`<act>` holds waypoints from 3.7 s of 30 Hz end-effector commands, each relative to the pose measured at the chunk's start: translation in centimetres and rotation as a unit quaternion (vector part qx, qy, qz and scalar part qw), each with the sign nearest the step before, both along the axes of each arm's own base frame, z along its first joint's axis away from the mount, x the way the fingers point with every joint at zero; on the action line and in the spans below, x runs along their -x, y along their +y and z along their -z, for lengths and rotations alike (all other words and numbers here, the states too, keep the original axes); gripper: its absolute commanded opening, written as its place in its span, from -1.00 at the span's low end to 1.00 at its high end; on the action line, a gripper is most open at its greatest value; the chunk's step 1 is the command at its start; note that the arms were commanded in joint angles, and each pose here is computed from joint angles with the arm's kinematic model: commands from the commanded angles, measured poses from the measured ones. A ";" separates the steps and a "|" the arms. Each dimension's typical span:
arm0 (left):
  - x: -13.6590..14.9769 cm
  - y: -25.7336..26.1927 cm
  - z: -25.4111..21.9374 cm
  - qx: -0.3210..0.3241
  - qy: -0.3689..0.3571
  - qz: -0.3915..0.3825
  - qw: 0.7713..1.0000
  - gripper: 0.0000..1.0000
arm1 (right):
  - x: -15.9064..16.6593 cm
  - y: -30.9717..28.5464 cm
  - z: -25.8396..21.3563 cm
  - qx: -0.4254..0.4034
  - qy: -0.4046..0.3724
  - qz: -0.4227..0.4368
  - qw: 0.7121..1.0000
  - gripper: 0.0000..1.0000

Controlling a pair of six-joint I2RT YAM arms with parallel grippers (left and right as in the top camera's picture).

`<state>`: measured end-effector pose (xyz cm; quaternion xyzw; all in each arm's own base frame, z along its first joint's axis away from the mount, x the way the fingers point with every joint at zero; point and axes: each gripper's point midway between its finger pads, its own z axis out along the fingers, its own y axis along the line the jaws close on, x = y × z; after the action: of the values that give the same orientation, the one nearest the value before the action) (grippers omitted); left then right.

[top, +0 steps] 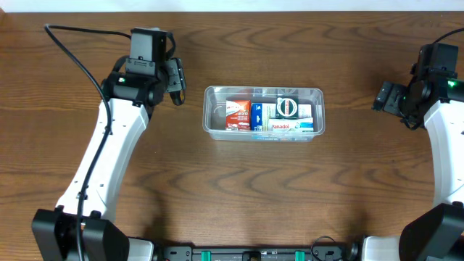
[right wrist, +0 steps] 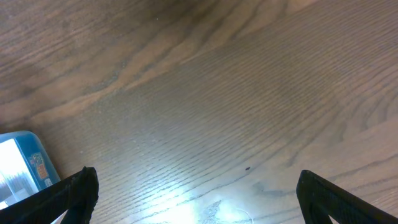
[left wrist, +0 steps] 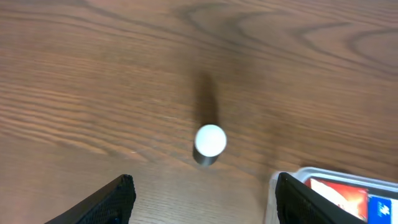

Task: Pack container
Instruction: 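Release the red box and move the left gripper to the dark bottle, then lower the left gripper and grasp the dark bottle by its body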

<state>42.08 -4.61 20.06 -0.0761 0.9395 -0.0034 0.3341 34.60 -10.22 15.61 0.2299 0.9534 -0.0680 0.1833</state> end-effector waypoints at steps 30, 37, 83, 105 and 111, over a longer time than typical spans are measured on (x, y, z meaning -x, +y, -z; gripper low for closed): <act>-4.0 -0.4 9.3 -0.002 0.218 0.027 0.976 0.43 | 0.1 -0.6 -0.3 0.007 -0.001 0.003 1.000 0.99; -3.8 -0.4 10.7 -0.003 0.224 0.027 0.974 0.37 | 0.1 -0.6 -0.3 0.007 -0.001 0.003 1.000 0.99; -3.6 -0.4 14.8 -0.005 0.248 0.027 0.968 -0.31 | 0.1 -0.6 -0.3 0.007 -0.001 0.003 1.000 0.98; -2.4 -0.3 4.3 0.001 0.174 0.031 0.984 -0.35 | 0.1 -0.5 -0.3 0.007 -0.001 0.002 1.000 0.98; 0.5 -1.2 0.6 0.019 0.167 0.046 0.985 -0.35 | 0.1 -0.4 -0.3 0.007 -0.001 0.001 1.000 0.98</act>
<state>41.95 -4.93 16.81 -0.0466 0.9881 -0.0036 0.1464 34.60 -10.22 15.61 0.2299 0.9534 -0.0680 0.1833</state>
